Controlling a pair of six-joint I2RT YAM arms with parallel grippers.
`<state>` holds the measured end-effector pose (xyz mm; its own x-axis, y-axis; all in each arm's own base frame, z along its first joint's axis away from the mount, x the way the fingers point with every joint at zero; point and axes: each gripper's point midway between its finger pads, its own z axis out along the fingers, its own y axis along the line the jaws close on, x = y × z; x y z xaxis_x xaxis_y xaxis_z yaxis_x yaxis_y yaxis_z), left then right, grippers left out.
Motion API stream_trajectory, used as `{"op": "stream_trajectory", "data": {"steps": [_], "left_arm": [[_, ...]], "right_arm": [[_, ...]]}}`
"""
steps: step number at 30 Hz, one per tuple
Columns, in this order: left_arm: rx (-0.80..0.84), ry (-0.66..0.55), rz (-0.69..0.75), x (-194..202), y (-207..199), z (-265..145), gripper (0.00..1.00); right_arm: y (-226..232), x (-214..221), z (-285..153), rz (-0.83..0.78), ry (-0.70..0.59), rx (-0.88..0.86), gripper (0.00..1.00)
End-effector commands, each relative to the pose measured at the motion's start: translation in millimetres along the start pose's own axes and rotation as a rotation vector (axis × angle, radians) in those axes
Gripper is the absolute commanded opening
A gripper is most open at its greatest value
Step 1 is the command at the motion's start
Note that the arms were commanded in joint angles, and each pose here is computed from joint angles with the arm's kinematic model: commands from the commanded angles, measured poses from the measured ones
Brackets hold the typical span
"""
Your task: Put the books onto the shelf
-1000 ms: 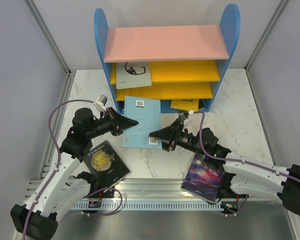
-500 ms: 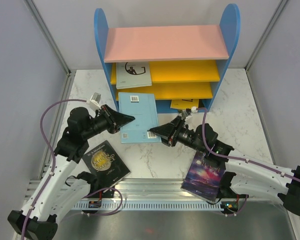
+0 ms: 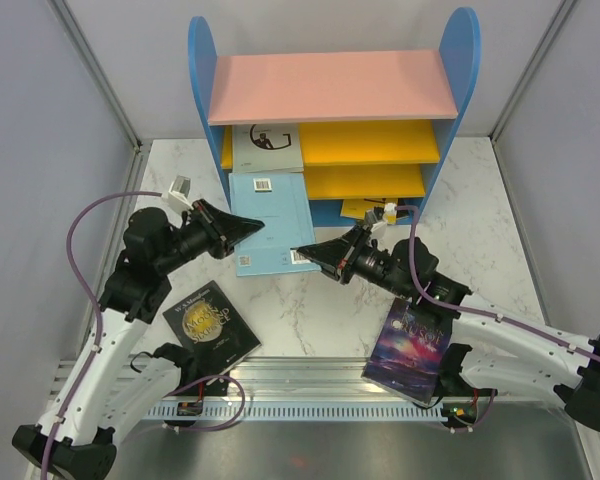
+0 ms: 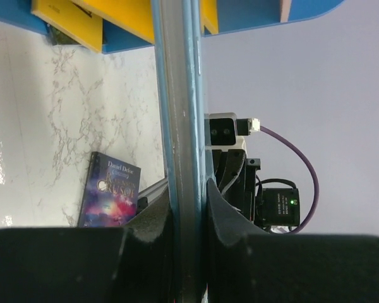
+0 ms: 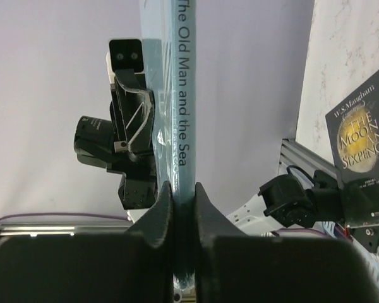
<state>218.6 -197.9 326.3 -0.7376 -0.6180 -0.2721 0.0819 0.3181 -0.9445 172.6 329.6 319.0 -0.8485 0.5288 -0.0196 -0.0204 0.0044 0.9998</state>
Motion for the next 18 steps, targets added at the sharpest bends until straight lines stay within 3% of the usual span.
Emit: {"op": "stream_trajectory", "data": {"steps": [1, 3, 7, 15, 18], "left_arm": [[-0.160, -0.076, 0.109, -17.7, 40.1, 6.0, 0.02], [-0.155, -0.061, 0.120, -16.9, 37.6, 7.8, 0.06], [-0.153, -0.039, 0.148, -18.2, 32.1, 10.2, 0.33], [-0.133, -0.004, 0.187, -19.8, 22.0, 15.6, 0.53], [-0.132, 0.001, 0.196, -22.9, 19.4, 17.7, 0.68]], "right_arm": [[135.9, 6.1, -24.3, -0.026, 0.026, -0.394, 0.00], [149.1, 3.0, -24.0, -0.045, 0.006, -0.405, 0.00], [150.7, -7.6, -11.8, -0.133, -0.050, -0.324, 0.00], [157.4, -44.5, 17.4, -0.174, -0.103, -0.294, 0.00], [157.6, -64.3, 23.4, -0.175, -0.127, -0.294, 0.00]]}}
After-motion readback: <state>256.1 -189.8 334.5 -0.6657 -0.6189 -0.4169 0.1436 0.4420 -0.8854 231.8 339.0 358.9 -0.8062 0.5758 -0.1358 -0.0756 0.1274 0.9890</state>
